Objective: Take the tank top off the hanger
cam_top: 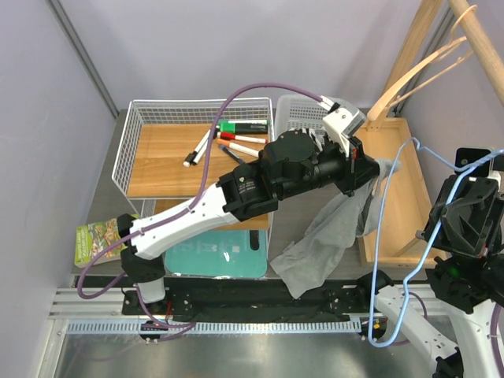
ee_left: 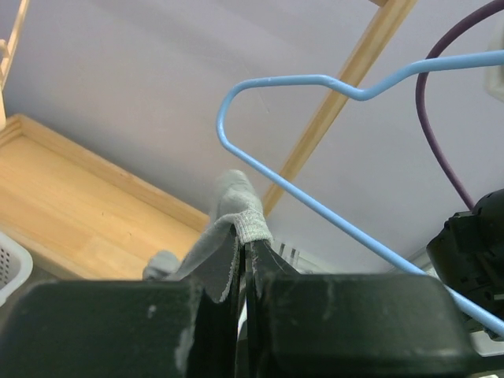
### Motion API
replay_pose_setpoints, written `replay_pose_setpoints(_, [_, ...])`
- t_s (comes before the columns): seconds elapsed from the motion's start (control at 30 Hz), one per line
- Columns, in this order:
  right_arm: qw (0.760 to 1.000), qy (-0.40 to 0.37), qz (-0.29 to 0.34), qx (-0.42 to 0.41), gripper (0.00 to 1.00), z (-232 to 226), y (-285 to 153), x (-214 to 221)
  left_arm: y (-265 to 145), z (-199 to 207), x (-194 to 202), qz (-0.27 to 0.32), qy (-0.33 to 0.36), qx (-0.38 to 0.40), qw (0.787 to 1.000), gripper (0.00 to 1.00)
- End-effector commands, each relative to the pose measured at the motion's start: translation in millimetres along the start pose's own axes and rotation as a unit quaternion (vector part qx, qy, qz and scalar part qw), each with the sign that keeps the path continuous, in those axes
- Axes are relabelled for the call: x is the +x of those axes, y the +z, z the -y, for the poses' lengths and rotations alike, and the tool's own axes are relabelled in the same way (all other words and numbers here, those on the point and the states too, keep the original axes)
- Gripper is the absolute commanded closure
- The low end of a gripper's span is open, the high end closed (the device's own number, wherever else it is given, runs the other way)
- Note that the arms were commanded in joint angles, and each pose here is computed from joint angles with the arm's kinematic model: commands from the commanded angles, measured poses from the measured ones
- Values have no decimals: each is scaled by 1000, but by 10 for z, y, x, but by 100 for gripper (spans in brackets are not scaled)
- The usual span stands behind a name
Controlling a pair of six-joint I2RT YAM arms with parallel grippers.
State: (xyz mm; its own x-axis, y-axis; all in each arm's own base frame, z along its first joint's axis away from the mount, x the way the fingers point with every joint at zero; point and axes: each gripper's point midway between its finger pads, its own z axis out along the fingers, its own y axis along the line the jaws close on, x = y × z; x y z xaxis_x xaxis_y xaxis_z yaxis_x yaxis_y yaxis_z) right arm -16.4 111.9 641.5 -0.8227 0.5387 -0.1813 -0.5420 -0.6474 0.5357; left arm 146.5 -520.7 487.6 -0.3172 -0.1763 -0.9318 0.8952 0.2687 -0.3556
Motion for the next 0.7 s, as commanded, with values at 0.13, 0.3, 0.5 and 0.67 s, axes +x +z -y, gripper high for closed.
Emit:
replay_pose_setpoints(0.13, [997,-26,-22,69,99,5,229,50,-362,13,-439,45,-9,-22,999,100])
replay_pose_setpoints(0.3, [982,-126,47,130,99,194,274,-241,-695,73,-578,71,-32,-9,997,100])
replay_pose_setpoints(0.5, [968,-116,120,187,99,712,199,-668,-875,81,-509,65,-39,-3,997,100])
replay_pose_setpoints(0.67, [949,-162,172,206,99,911,161,-978,-985,81,-488,68,-47,-1,997,100])
